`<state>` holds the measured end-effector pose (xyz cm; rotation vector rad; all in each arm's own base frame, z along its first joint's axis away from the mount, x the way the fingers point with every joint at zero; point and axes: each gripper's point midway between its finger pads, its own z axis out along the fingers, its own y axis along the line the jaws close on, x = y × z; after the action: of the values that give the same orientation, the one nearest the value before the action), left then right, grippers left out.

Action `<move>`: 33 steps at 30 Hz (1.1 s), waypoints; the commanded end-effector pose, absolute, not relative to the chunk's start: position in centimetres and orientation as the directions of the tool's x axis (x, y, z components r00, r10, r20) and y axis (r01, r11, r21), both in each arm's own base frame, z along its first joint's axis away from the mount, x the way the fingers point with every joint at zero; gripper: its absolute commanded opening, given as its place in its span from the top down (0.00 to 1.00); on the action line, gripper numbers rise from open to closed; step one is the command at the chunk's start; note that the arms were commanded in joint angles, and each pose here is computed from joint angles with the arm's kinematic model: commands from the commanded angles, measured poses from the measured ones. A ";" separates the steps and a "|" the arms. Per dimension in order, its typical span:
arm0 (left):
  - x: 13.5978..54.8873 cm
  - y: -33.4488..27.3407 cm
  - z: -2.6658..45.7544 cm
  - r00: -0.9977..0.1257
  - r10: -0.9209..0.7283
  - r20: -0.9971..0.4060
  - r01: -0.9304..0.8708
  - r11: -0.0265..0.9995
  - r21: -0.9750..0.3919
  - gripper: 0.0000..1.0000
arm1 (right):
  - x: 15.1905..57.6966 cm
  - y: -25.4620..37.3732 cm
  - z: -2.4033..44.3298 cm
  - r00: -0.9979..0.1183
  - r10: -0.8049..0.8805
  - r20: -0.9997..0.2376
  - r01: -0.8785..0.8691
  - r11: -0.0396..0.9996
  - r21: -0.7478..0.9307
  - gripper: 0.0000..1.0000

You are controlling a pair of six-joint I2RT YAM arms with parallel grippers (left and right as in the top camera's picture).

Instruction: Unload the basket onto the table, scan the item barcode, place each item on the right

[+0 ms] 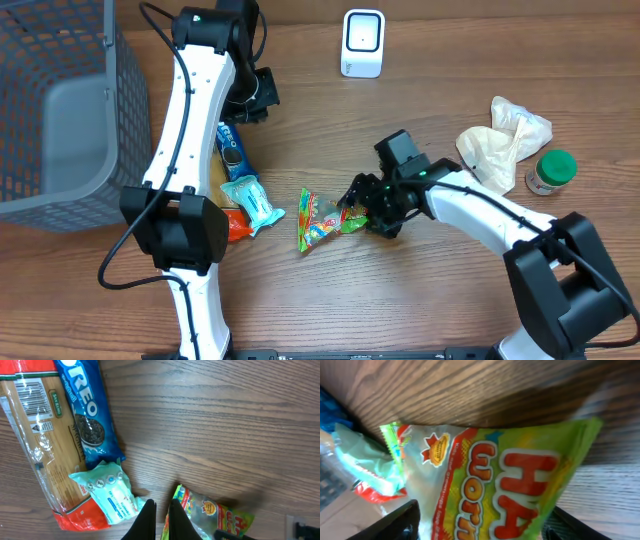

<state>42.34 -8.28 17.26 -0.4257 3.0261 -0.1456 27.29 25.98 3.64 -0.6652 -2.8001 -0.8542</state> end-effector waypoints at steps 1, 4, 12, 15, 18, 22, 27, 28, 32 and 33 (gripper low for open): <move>42.4 -8.5 17.5 -0.954 -0.288 -0.084 -0.281 0.956 -0.090 0.96 | 27.0 26.0 3.1 -0.874 0.437 0.213 0.485 0.751 0.449 0.24; 42.3 -8.5 17.5 -0.956 -0.281 -0.091 -0.275 0.959 -0.075 0.96 | 26.7 26.0 2.3 -0.857 0.475 0.199 0.513 0.753 0.413 0.24; 42.3 -8.5 17.5 -0.955 -0.282 -0.093 -0.276 0.959 -0.069 0.96 | 27.3 26.6 1.2 -0.860 0.501 0.096 0.490 0.758 0.431 0.46; 42.3 -8.9 17.4 -0.958 -0.273 -0.092 -0.268 0.961 -0.068 0.96 | 27.5 26.5 1.2 -0.867 0.493 0.070 0.472 0.770 0.429 0.75; 42.2 -9.4 17.3 -0.961 -0.261 -0.091 -0.256 0.964 -0.067 0.96 | 27.4 26.8 1.4 -0.895 0.441 0.058 0.419 0.791 0.445 0.96; 42.1 -9.9 16.9 -0.965 -0.247 -0.083 -0.243 0.968 -0.059 0.95 | 27.8 26.8 3.0 -0.936 0.352 0.002 0.312 0.828 0.466 0.96; 42.1 -10.0 16.6 -0.967 -0.241 -0.087 -0.238 0.970 -0.043 0.96 | 28.8 22.2 6.9 -0.941 0.272 -0.200 0.207 0.933 0.296 0.96; 42.2 -10.0 16.6 -0.966 -0.241 -0.094 -0.237 0.970 -0.045 0.96 | 29.1 20.8 8.0 -0.935 0.244 -0.259 0.189 0.957 0.221 0.96; 42.7 -10.1 16.7 -0.961 -0.255 -0.109 -0.251 0.966 -0.055 0.96 | 30.6 16.2 12.1 -0.883 0.100 -0.459 0.157 0.984 -0.089 0.96; 42.7 -10.1 16.7 -0.959 -0.261 -0.111 -0.257 0.965 -0.056 0.96 | 30.9 15.4 13.1 -0.866 0.052 -0.498 0.148 0.977 -0.156 0.96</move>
<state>42.58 -10.32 17.22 -0.3594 2.9978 -0.0891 26.87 17.96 7.65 -0.3529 -3.3432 -0.0136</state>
